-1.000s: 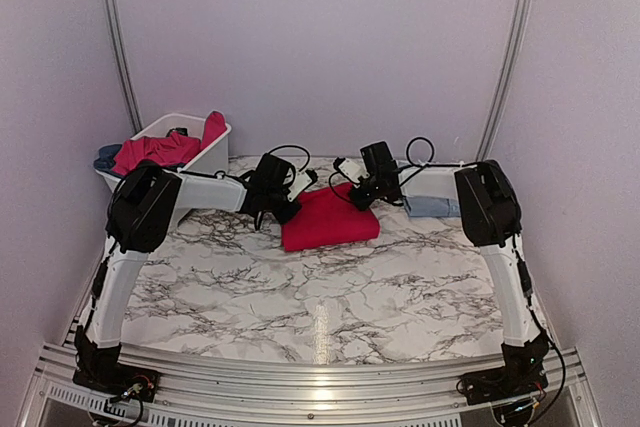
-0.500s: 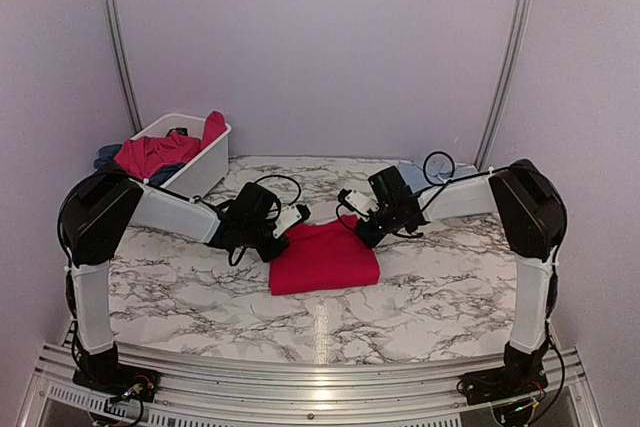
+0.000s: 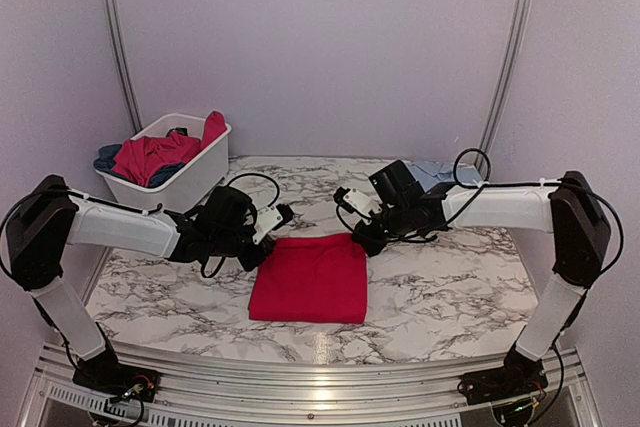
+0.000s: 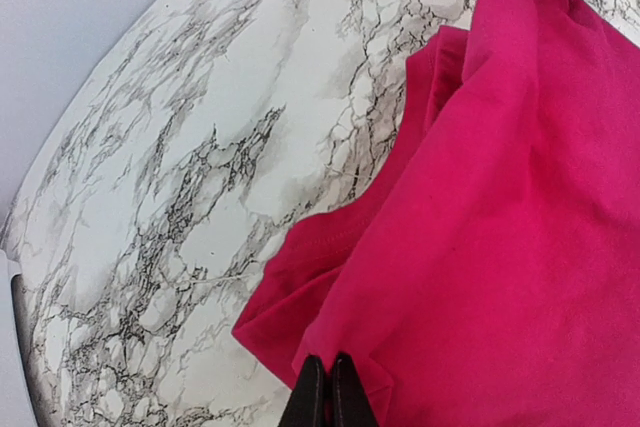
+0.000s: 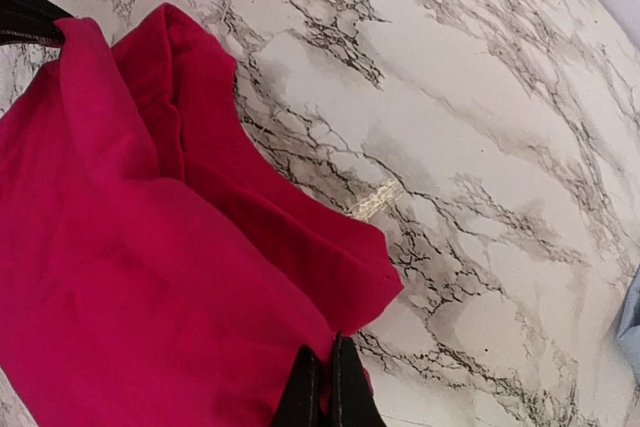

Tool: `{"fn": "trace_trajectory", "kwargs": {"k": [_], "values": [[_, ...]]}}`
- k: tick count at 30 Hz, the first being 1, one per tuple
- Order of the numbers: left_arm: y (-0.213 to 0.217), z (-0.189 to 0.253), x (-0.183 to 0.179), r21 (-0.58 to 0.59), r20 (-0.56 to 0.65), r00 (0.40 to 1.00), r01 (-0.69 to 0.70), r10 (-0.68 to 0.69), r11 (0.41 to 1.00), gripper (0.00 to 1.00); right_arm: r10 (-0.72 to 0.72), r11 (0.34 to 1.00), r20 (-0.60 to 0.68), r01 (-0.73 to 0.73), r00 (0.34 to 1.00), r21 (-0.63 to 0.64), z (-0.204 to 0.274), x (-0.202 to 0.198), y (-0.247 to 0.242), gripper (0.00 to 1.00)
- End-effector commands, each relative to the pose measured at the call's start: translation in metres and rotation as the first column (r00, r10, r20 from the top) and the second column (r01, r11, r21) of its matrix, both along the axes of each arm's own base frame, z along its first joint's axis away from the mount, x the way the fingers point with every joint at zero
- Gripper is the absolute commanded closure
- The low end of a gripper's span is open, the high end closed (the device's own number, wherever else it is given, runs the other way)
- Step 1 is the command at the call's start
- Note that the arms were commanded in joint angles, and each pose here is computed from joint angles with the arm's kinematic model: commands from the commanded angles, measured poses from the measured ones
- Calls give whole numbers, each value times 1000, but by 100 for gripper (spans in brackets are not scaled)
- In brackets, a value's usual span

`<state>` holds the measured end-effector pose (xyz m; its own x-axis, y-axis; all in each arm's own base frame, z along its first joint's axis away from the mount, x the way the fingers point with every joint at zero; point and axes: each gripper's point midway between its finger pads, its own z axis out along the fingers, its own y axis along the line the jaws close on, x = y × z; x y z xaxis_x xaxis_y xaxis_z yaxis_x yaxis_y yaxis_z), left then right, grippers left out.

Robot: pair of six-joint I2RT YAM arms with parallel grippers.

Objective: Fold and stack the mixed laundry pile
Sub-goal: Fold the 2/3-rectangle-folded T-shirt at the center of the board.

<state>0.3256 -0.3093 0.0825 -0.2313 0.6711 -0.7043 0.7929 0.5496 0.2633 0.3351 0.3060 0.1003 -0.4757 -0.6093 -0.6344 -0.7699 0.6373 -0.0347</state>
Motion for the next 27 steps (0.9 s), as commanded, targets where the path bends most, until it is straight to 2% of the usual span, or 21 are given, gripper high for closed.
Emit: {"fn": "trace_trajectory", "kwargs": {"k": [1,6,10,12,13,15,17,18,20,21,22,25,26,27], "values": [[5,8,17,0,10,999,-43,43,999,100,0,999,13,1,1000,-32,2,19,5,100],[13,-23,34,66,-29,997,-71,73,995,100,-12,998,-33,10,999,-56,-41,42,10,100],[21,-34,46,75,-18,992,-120,122,990,99,-41,997,-57,37,998,-73,-71,56,6,100],[20,-36,48,66,-20,992,-124,126,990,93,-55,995,-54,51,997,-86,-76,61,4,100],[19,-35,49,63,-17,991,-129,130,990,87,-63,995,-50,58,997,-86,-74,62,4,97],[21,-26,58,53,9,986,-168,167,984,76,-84,994,-28,82,996,-75,-63,67,4,83],[26,-5,73,20,57,967,-249,248,968,62,-128,990,13,129,992,-54,-41,75,-2,78],[31,10,81,-9,79,950,-302,302,953,48,-154,987,24,155,988,-32,-29,79,-5,71],[42,43,91,-72,124,910,-389,395,919,29,-222,975,66,223,973,-2,-1,90,-21,60],[44,59,91,-108,133,901,-401,413,910,7,-245,969,79,244,966,24,13,93,-28,54],[46,75,90,-147,141,890,-414,433,898,1,-270,962,91,267,958,50,26,95,-35,46],[49,110,81,-242,122,883,-417,453,876,1,-321,941,142,298,936,163,75,92,-51,27],[51,124,76,-300,111,878,-417,466,858,1,-335,931,161,300,928,206,89,90,-55,22],[54,133,73,-372,72,863,-442,500,816,1,-336,922,171,286,926,261,102,87,-56,12]]}}
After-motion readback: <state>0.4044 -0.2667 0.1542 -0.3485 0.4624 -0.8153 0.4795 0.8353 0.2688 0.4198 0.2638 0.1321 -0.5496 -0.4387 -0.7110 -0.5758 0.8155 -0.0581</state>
